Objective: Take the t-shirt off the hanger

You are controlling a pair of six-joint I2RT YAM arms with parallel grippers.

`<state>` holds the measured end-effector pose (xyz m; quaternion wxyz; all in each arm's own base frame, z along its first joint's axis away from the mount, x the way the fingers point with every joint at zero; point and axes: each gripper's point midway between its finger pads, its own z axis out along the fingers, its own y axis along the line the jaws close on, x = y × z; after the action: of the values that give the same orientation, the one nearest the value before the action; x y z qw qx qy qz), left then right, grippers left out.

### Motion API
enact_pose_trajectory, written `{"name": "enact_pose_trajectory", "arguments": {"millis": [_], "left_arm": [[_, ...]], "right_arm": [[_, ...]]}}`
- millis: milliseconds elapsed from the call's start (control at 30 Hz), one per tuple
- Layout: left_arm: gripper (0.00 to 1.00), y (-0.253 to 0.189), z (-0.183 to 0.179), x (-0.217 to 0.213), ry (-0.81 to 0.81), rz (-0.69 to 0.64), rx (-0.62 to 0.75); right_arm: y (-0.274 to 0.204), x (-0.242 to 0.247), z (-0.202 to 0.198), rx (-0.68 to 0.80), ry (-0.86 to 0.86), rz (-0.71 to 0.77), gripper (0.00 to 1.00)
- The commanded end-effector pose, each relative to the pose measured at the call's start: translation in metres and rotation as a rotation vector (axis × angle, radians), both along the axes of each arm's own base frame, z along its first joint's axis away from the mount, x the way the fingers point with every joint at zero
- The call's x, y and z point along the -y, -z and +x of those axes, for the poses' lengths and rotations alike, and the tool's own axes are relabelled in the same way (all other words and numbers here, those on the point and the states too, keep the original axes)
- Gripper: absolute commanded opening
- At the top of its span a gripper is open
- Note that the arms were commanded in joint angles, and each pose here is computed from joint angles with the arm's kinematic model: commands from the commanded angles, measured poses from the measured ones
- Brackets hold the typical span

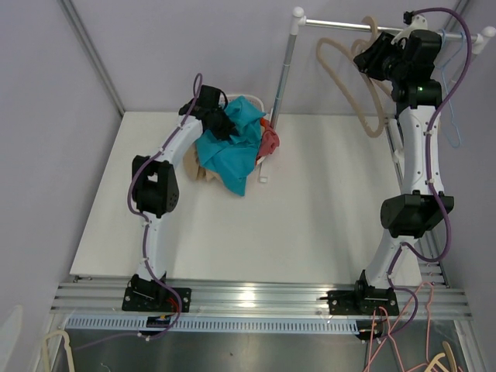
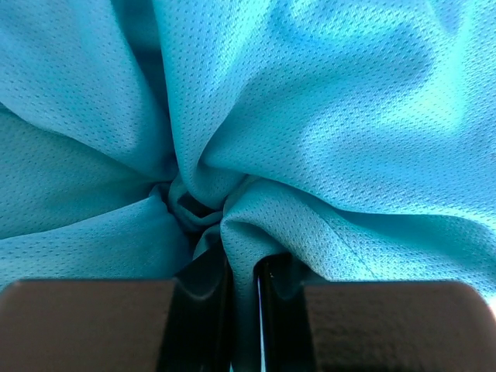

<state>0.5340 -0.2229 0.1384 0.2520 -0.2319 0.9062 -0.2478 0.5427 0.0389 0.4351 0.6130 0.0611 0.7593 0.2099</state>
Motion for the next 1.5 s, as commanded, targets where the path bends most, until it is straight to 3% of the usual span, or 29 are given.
{"name": "enact_pose_trajectory", "arguments": {"millis": [0,200,433,567,667,767,800,833,867,900,967,1000,1033,1067,1233,1467], "left_arm": [[0.18,-0.041,0.000,-0.006,0.010,-0.010,0.075],[0.40,-0.058,-0.005,-0.010,0.006,-0.003,0.107],[0.45,-0.086,-0.015,-0.010,0.044,-0.015,0.155],[0.52,-0.109,-0.025,-0.012,0.066,-0.011,0.235],[0.52,-0.126,-0.041,-0.015,0.083,0.023,0.294],[0.55,-0.166,-0.075,-0.017,0.094,0.092,0.408],[0.57,-0.145,-0.092,-0.020,0.105,0.133,0.377],[0.63,-0.188,-0.116,-0.018,0.104,0.131,0.499],[0.66,-0.201,-0.128,-0.023,0.095,0.162,0.560],[0.67,-0.166,-0.146,-0.025,0.121,0.186,0.514],[0.76,-0.216,-0.186,-0.020,0.160,0.076,0.694],[0.80,-0.201,-0.199,-0.020,0.184,0.053,0.691],[0.93,-0.189,-0.212,-0.020,0.206,0.036,0.690],[0.99,-0.210,-0.232,-0.025,0.221,-0.007,0.762],[0.99,-0.194,-0.281,-0.049,0.275,0.029,0.782],[1.00,-0.179,-0.345,-0.051,0.370,-0.118,0.812]], "right_arm": [[-0.032,0.012,-0.017,0.063,0.049,-0.019,0.41],[-0.070,0.030,-0.049,0.132,0.140,-0.084,0.55],[-0.099,0.039,-0.110,0.182,0.201,-0.126,0.58],[-0.099,0.035,-0.138,0.202,0.191,-0.121,0.58],[-0.099,0.027,-0.158,0.218,0.160,-0.108,0.59],[-0.095,0.016,-0.175,0.230,0.107,-0.078,0.61],[-0.093,0.007,-0.181,0.234,0.059,-0.065,0.66],[-0.095,0.000,-0.187,0.254,0.030,-0.049,0.76],[-0.075,-0.005,-0.185,0.211,0.003,-0.014,0.80],[-0.088,-0.010,-0.203,0.272,-0.015,0.003,0.89],[-0.055,-0.018,-0.207,0.215,-0.043,0.078,0.97],[-0.055,-0.023,-0.212,0.239,-0.064,0.102,0.99],[-0.058,-0.033,-0.232,0.264,-0.119,0.124,0.99],[-0.051,-0.040,-0.239,0.254,-0.154,0.146,1.00],[-0.001,-0.075,-0.289,0.193,-0.331,0.224,0.99],[0.108,-0.107,-0.327,0.011,-0.425,0.275,0.99]]}}
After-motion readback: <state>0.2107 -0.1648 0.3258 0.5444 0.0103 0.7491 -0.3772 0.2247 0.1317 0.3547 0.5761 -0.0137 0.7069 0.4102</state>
